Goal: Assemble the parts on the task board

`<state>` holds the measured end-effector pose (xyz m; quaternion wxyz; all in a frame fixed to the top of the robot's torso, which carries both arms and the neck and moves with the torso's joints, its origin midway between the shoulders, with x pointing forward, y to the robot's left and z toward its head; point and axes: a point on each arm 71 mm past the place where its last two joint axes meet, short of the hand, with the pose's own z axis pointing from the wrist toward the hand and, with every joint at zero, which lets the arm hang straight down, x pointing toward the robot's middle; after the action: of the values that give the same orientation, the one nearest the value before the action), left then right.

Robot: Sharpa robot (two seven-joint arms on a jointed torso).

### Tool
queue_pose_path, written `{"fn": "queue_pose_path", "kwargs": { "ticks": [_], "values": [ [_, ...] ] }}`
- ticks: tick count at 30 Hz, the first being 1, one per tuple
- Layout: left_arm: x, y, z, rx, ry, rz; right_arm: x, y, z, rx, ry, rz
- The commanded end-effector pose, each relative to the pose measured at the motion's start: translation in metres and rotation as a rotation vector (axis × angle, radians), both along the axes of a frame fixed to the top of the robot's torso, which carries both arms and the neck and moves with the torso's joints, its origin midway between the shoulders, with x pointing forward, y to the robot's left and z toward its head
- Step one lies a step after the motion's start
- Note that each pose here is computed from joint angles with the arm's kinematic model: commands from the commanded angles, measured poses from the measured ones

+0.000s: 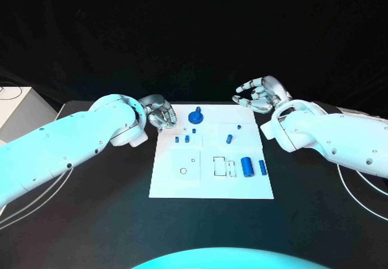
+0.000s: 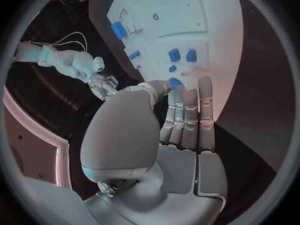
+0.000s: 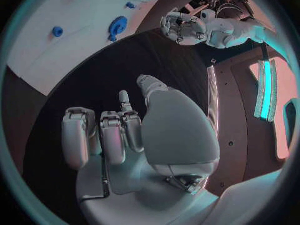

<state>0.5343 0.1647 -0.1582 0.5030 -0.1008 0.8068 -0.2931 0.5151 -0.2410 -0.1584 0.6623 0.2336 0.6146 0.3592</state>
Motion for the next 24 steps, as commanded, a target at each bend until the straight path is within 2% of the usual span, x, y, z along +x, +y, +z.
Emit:
{"fn": "queue_pose_path", "kwargs": {
  "ticks": [1,5,11,18,24],
  "values": [
    [0.0016,-0.015,0.0151,-0.097,-0.206,-0.080,0.000,0.000,0.000,0.000,-0.007,0.007],
    [0.0039,-0.027,0.0114,-0.068,-0.275,-0.130,0.001,0.000,0.000,0.005,-0.011,0.005],
    [0.0075,-0.038,-0.0029,0.040,-0.338,-0.185,0.002,0.000,0.001,0.010,-0.020,0.004],
    [0.0108,-0.053,-0.0198,0.145,-0.353,-0.240,0.003,0.002,0.001,0.013,-0.024,0.004],
    [0.0122,-0.062,-0.0305,0.206,-0.326,-0.268,0.003,0.004,0.001,0.014,-0.025,0.008]
  ]
}}
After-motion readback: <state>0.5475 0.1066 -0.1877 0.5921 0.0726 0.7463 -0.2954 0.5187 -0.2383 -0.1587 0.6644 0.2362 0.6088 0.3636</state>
